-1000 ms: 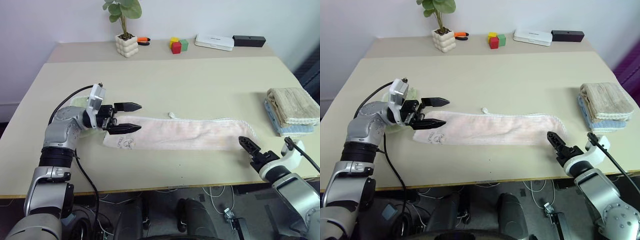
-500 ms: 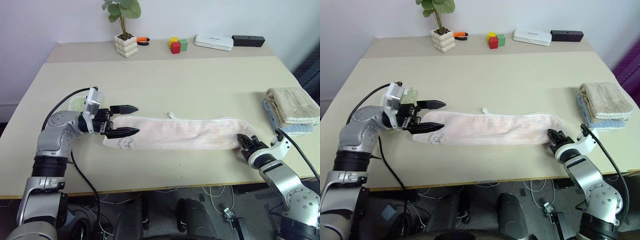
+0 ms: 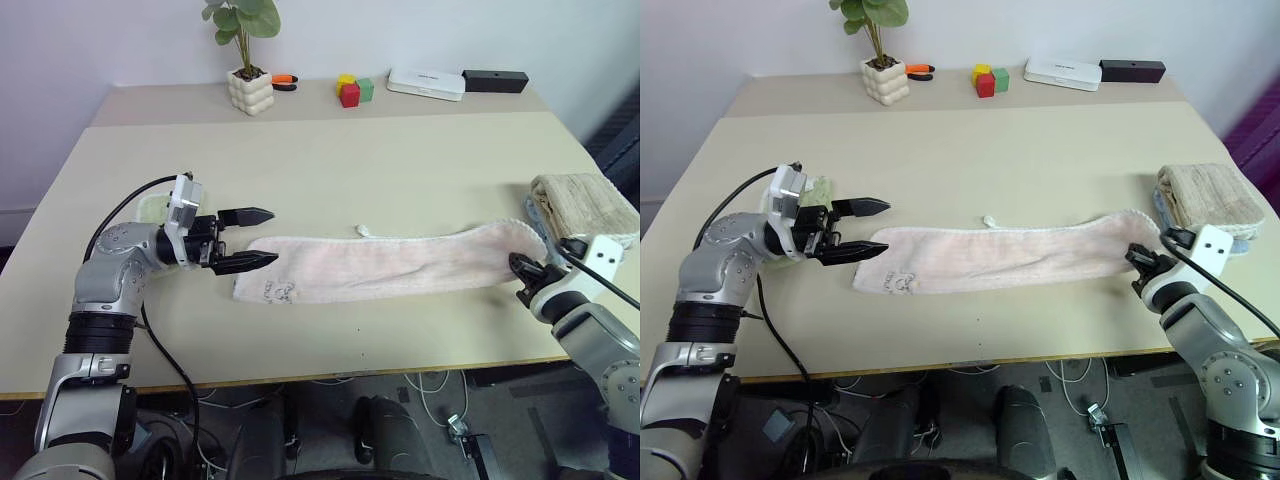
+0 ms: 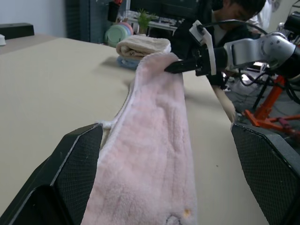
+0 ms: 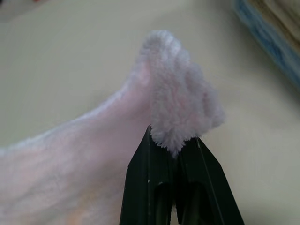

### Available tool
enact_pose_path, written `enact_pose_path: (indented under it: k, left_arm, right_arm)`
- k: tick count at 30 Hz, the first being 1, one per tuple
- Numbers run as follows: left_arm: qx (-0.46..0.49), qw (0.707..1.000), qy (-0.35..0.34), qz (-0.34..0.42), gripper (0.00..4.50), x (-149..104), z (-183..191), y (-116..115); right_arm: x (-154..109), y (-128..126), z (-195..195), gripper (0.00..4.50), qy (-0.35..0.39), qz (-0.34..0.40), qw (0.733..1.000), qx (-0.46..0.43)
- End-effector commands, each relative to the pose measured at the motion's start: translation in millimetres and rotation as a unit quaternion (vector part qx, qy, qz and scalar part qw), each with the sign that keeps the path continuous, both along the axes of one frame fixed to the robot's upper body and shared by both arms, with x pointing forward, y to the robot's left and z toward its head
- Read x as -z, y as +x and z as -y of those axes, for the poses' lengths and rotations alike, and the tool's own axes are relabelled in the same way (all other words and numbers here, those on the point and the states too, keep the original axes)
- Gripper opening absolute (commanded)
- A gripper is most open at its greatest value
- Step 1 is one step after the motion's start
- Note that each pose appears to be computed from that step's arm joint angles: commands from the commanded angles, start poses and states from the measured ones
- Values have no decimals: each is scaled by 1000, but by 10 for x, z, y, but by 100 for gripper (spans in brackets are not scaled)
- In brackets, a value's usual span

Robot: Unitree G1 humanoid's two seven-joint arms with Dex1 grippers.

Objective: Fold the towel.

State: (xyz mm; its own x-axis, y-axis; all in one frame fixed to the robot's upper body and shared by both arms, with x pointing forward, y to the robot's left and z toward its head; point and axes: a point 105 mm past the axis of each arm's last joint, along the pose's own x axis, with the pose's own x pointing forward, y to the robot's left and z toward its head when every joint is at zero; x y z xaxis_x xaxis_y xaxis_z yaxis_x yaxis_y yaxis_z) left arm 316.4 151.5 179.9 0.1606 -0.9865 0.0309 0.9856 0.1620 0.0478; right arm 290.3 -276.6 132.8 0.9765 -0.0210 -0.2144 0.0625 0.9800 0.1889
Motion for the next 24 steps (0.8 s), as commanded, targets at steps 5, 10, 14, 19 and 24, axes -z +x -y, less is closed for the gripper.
enact_pose_path:
  k: [5,10,14,19,24]
  left_arm:
    - [-2,999,-3,33,450,-114,-32,12]
    - [-8,999,-3,34,450,-103,-62,-17]
    - [-13,999,-2,34,450,-89,-81,-42]
    - [-20,999,-2,33,450,-88,-114,-74]
    - [-24,999,0,30,450,-82,-137,-125]
  right_arm:
    - [-320,40,-497,8,-183,62,970,-149]
    - [-329,26,-856,8,-251,74,933,-246]
    - [-213,-17,-1073,8,-287,64,903,-314]
    - [-172,29,-1266,8,-284,70,894,-340]
    - [-49,-41,-1518,8,-285,62,869,-400]
